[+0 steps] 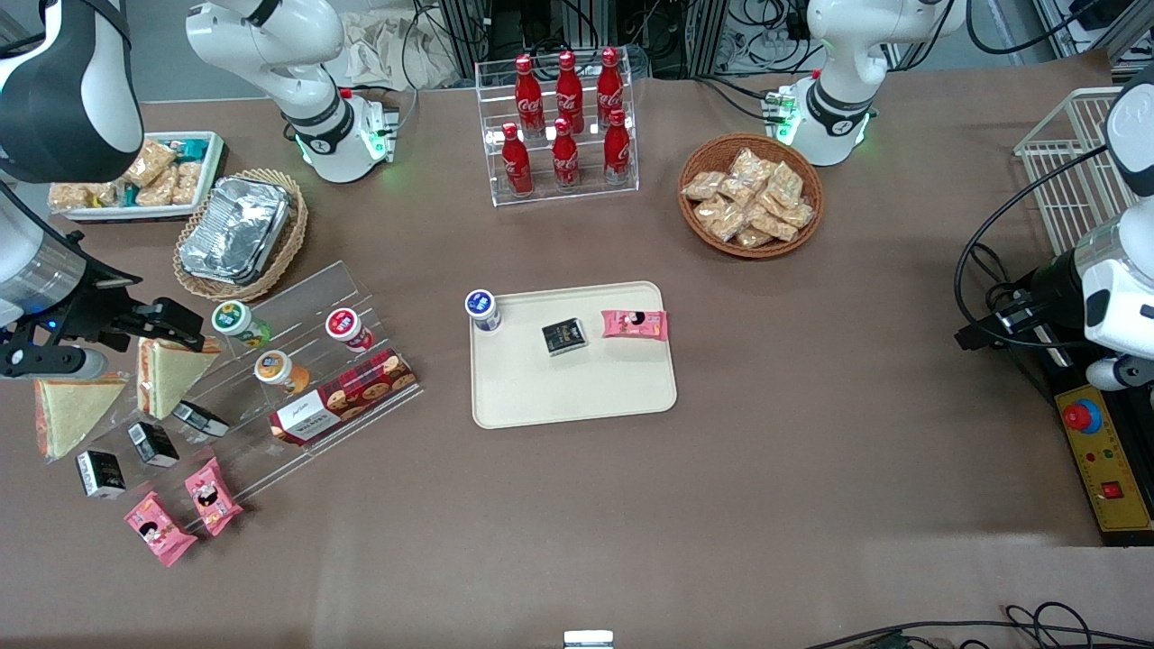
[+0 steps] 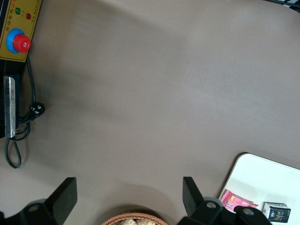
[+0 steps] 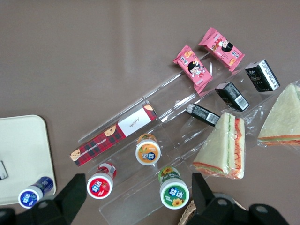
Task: Place sandwich on tray
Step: 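Move the right gripper over the wrapped triangle sandwiches in the display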
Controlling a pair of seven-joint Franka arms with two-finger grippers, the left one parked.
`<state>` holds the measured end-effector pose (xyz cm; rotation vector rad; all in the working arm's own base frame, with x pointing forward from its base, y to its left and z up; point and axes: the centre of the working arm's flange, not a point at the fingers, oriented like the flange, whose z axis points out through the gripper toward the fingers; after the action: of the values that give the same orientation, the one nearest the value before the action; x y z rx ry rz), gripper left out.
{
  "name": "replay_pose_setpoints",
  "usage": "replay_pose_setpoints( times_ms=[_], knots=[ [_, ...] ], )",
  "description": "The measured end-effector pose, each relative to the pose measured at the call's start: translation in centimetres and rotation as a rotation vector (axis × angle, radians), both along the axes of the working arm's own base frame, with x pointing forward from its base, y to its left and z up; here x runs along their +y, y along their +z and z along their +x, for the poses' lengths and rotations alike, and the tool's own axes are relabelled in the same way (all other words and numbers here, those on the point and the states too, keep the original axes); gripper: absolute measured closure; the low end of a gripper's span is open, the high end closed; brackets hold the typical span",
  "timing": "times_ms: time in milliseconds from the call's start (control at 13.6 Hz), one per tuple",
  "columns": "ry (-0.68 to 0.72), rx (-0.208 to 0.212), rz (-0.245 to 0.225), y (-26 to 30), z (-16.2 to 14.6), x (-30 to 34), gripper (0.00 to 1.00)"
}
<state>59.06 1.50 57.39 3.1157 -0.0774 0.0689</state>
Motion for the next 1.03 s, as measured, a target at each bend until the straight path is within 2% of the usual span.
replay_pose_setpoints(
  times_ms=[588, 1029],
  knots=[
    [-0.042, -0.003, -0.009, -0.2, 0.2, -2.5, 0.0],
    [-0.221, -0.029, -0.031, -0.3, -0.4, -13.2, 0.0]
  ],
)
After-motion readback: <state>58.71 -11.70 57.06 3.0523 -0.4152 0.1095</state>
